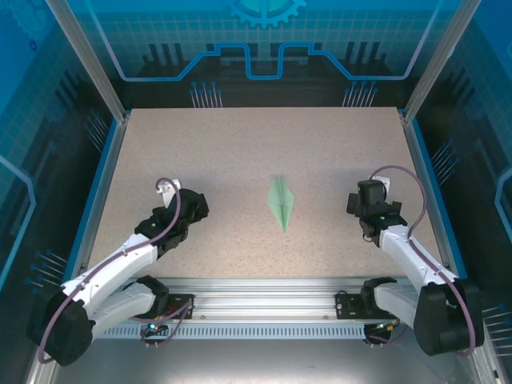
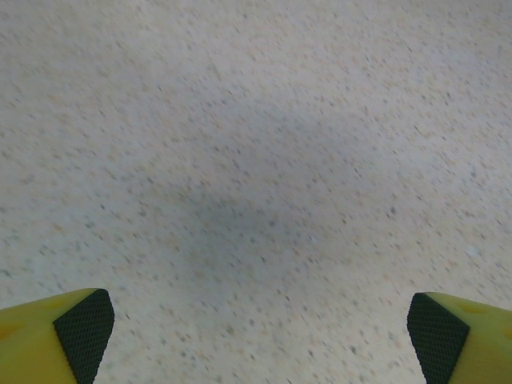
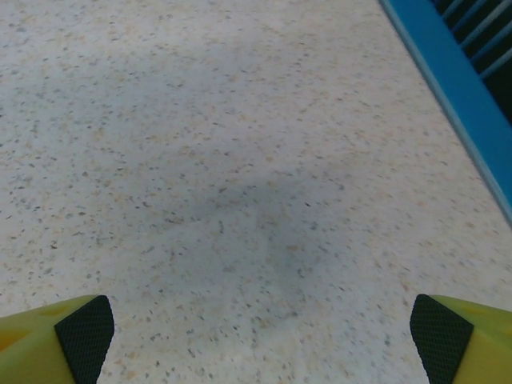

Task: Fold a paper plane with a square sheet of paper (pick it up from the middle)
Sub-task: Reset both arms

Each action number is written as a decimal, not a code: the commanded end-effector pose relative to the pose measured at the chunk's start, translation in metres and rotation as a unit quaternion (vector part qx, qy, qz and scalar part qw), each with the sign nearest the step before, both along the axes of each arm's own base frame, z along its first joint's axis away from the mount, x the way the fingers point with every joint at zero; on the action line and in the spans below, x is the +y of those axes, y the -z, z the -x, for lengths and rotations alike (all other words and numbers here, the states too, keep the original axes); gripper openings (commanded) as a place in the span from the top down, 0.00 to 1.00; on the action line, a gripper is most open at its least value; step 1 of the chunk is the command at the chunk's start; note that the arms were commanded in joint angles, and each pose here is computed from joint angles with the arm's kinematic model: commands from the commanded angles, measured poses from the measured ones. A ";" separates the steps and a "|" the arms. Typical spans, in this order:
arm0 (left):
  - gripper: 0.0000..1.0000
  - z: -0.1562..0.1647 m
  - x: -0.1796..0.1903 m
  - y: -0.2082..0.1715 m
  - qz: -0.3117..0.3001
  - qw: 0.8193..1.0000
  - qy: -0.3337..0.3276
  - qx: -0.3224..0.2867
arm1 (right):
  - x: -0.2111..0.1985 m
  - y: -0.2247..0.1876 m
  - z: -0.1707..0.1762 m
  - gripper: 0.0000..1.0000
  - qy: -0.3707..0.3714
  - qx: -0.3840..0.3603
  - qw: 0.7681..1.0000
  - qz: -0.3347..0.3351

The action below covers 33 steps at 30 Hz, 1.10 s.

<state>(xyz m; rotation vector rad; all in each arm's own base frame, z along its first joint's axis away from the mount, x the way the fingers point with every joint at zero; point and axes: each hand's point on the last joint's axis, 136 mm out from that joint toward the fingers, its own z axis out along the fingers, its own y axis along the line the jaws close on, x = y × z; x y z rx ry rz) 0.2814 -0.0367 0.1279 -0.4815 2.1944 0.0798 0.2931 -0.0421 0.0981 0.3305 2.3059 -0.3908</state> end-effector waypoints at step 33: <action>0.02 -0.077 0.053 0.012 -0.062 0.988 0.062 -0.128 | 0.063 0.003 -0.102 0.01 -0.219 -0.178 0.959 -0.017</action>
